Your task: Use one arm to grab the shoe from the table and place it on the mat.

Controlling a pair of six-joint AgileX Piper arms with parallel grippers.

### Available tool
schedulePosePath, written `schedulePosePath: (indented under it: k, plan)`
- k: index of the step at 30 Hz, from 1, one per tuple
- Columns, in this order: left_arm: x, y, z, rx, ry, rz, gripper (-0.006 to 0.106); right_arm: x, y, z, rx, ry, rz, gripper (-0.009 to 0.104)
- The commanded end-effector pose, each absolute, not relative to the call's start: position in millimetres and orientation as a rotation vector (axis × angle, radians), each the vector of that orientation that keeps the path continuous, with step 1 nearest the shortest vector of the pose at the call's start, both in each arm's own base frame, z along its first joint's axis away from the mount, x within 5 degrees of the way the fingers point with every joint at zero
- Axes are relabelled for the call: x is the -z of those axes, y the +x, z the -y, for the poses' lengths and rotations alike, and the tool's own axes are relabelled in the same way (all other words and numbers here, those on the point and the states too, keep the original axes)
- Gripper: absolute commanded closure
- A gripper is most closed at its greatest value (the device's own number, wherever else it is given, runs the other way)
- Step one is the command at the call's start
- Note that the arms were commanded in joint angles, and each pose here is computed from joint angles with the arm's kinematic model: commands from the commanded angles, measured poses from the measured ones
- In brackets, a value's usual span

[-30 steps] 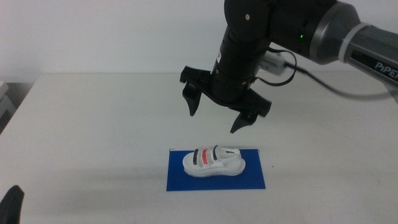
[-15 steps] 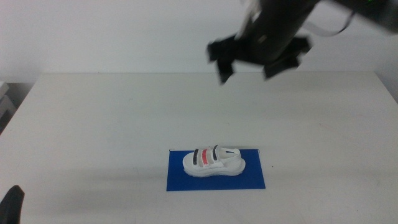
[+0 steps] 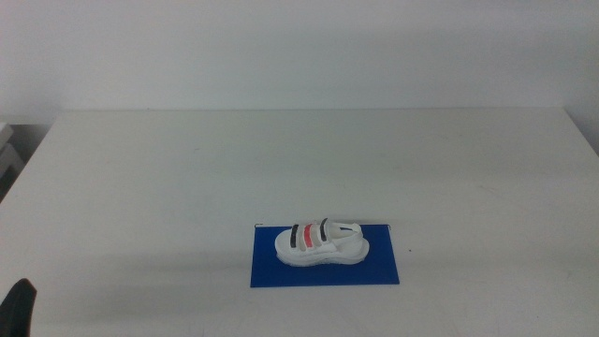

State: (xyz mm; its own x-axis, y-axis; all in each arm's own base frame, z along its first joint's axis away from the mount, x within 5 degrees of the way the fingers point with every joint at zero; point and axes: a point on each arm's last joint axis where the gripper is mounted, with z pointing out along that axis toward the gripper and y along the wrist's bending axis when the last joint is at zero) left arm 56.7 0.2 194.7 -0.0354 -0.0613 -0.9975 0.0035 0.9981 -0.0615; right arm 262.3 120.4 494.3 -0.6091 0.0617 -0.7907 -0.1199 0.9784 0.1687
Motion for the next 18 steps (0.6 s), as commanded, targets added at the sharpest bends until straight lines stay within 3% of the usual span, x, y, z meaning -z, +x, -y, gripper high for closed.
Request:
schedulePosePath:
  k: [1, 3, 9, 14, 18]
  plan:
    - [-199.3, 55.9, 1.0, 0.070, -0.036, -1.526, 0.008, -521.2, 234.8, -97.0, -0.263, -0.021, -2.069, 0.013]
    - [-199.3, 55.9, 1.0, 0.070, -0.036, -1.526, 0.008, -515.7, 217.6, -85.2, -0.271, -0.010, -2.065, 0.013]
    - [-199.3, 55.9, 1.0, 0.070, -0.036, -1.526, 0.008, -495.7, 169.5, -51.1, -0.312, -0.016, -1.801, 0.013]
    - [-199.3, 55.9, 1.0, 0.070, -0.036, -1.526, 0.008, -458.7, 127.8, -26.2, -0.242, -0.042, -1.643, 0.015]
    - [-199.3, 55.9, 1.0, 0.070, -0.036, -1.526, 0.008, -415.9, 102.2, -16.6, -0.202, -0.043, -1.623, 0.021]
